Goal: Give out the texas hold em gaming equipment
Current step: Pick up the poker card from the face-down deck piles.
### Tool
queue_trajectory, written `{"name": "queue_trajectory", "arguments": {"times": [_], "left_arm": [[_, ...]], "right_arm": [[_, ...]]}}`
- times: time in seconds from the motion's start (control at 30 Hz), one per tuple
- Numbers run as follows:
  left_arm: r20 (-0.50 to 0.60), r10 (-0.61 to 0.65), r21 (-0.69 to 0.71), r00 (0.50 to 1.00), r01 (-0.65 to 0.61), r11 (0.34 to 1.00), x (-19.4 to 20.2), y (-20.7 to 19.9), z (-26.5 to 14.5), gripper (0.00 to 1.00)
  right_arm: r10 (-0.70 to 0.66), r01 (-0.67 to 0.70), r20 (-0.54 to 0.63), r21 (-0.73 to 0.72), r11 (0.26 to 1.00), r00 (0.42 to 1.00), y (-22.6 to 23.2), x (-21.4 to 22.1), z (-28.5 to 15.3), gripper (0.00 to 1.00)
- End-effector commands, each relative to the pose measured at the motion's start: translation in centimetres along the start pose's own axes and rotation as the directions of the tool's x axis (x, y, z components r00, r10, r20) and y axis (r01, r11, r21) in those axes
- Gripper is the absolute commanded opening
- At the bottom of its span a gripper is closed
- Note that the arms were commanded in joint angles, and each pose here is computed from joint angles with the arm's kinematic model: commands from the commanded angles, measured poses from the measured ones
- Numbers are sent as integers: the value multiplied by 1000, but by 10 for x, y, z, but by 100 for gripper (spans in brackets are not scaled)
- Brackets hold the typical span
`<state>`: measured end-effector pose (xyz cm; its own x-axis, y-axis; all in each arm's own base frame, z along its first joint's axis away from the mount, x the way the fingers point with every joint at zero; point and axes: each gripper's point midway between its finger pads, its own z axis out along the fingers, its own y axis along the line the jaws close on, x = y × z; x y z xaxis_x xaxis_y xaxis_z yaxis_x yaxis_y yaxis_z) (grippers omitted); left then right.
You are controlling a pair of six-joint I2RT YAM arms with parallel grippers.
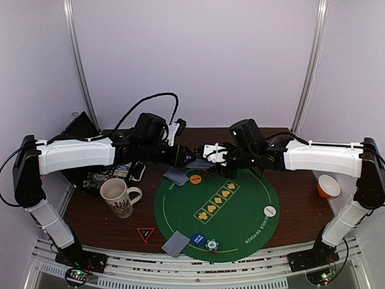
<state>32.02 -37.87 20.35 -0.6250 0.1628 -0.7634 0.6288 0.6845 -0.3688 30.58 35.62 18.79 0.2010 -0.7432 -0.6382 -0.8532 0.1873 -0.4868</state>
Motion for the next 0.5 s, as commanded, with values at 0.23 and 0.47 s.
{"name": "queue_trajectory", "arguments": {"times": [0.23, 0.47], "left_arm": [[38, 48, -44, 998, -47, 998, -13, 4, -17, 34], [42, 60, -34, 997, -58, 998, -15, 1, -22, 35]], "right_arm": [[-3, 3, 10, 37, 999, 1000, -9, -6, -4, 44], [-4, 4, 6, 36, 999, 1000, -8, -5, -4, 44]]}}
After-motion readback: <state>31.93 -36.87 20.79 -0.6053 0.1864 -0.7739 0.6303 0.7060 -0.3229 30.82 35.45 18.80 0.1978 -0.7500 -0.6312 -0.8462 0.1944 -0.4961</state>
